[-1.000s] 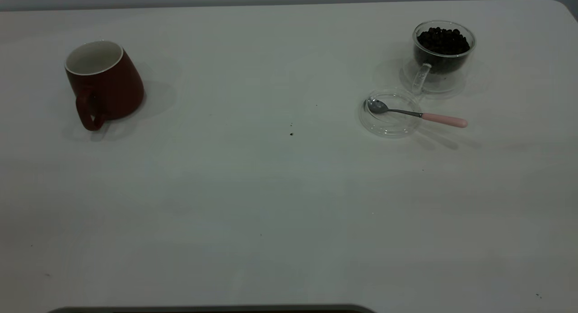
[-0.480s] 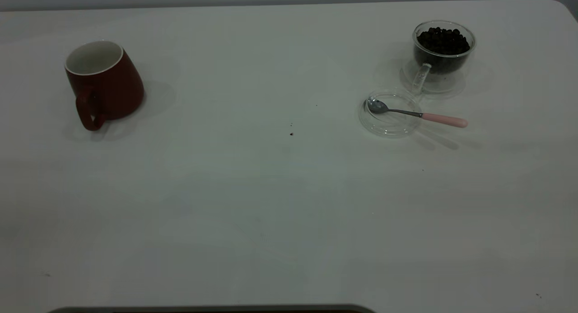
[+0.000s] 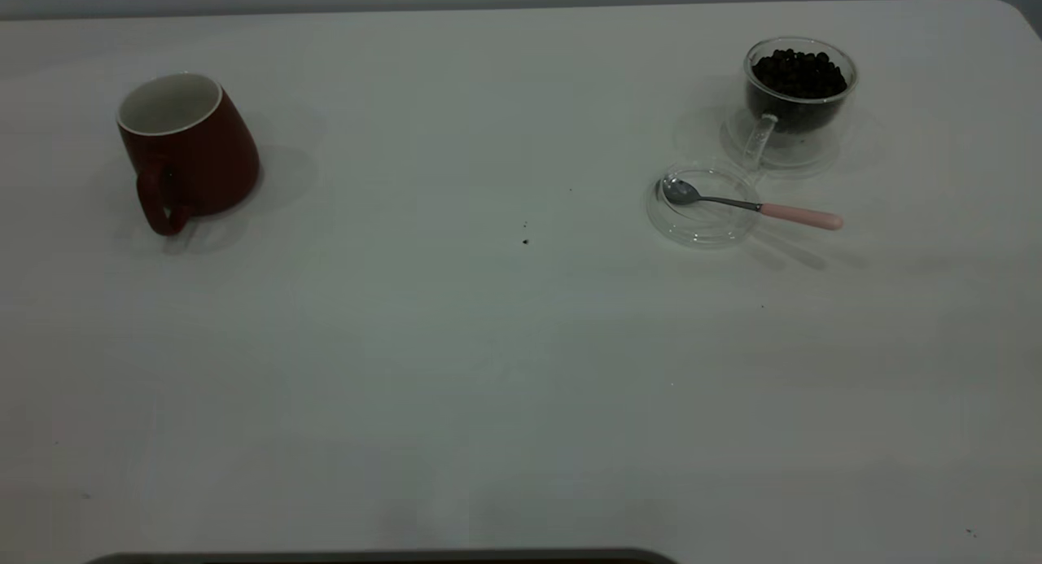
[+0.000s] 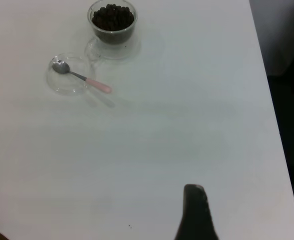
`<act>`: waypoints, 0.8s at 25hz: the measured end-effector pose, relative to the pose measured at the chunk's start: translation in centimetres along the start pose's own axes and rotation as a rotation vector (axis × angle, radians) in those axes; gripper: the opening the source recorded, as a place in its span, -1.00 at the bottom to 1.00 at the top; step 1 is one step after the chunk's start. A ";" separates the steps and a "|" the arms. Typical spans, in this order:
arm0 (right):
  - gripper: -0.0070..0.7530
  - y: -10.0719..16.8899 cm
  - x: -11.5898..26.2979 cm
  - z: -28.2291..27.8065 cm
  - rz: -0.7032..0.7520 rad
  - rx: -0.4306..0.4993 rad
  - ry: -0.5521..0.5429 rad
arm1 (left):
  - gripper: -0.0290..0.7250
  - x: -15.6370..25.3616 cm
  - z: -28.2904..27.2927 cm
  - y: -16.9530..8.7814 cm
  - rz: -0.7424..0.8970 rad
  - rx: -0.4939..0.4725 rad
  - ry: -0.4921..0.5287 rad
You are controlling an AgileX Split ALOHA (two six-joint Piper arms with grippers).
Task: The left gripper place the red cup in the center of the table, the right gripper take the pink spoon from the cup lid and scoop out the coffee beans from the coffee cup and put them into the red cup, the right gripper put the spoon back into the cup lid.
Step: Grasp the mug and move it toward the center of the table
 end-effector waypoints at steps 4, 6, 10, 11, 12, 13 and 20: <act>0.57 0.0 0.0 0.0 0.000 0.000 0.000 | 0.59 -3.9 2.9 -0.1 0.116 -0.006 0.096; 0.57 0.0 0.0 0.0 0.000 0.000 0.000 | 0.59 -5.6 5.3 -0.1 0.162 -0.008 0.138; 0.57 -0.1 0.0 0.0 -0.003 0.005 0.000 | 0.59 -8.8 11.4 -0.4 0.228 -0.002 0.185; 0.57 0.0 0.0 0.0 -0.001 0.000 0.000 | 0.59 -9.4 12.8 -0.5 0.255 0.002 0.190; 0.57 0.0 0.0 0.0 -0.001 0.000 0.000 | 0.59 -10.0 14.6 -0.6 0.291 0.009 0.205; 0.57 0.0 0.0 0.0 -0.001 0.000 0.000 | 0.59 -10.3 16.4 -0.7 0.328 0.016 0.225; 0.57 0.0 0.0 0.0 0.000 0.000 0.000 | 0.59 -10.9 27.1 -0.6 0.740 0.061 0.347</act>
Point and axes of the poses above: a point on each arm's last joint axis where the gripper is mounted, z pointing out along that axis toward the gripper, y along the wrist's bending axis when the last joint is at zero, x = y × z, the point moved 6 cm from there along z, pointing out along that axis toward the gripper, and after that the axes turned 1 degree about -z, right-handed, at the moved point
